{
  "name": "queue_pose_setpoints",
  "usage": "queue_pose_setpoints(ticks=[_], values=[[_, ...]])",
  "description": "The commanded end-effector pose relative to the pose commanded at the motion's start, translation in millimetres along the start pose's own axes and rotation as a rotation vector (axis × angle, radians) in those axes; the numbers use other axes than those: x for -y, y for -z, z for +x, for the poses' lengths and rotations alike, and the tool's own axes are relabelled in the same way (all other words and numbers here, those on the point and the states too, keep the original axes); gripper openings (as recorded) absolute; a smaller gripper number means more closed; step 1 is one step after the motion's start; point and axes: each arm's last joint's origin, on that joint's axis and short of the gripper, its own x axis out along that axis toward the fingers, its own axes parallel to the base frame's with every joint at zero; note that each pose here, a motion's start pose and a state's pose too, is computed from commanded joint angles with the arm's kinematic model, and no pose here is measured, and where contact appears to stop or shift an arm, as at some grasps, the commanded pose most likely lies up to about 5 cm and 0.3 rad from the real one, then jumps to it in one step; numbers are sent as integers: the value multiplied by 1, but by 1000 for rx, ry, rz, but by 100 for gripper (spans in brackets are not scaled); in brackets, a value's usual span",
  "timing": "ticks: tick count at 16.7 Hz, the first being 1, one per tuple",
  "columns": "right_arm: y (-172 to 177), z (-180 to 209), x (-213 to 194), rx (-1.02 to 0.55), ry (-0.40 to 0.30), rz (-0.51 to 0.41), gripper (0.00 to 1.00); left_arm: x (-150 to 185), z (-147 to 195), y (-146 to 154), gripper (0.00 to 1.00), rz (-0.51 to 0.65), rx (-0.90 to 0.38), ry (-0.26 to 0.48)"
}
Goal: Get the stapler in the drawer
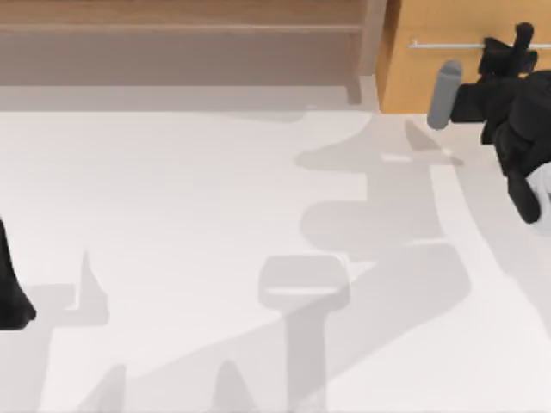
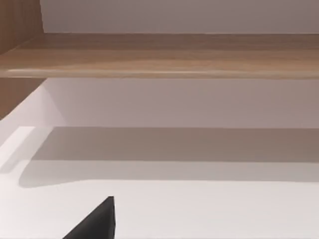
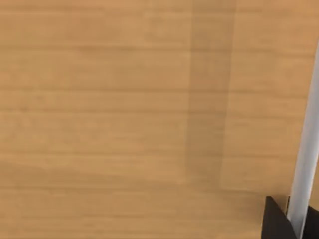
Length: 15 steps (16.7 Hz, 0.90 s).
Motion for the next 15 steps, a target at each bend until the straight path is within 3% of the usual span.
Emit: queue_pose_setpoints(ticks=[10, 15], values=[[0, 0, 0, 0, 0, 0, 98, 0, 0, 0, 100, 0, 0, 0], [0, 0, 0, 0, 0, 0, 100, 0, 0, 0, 100, 0, 0, 0]])
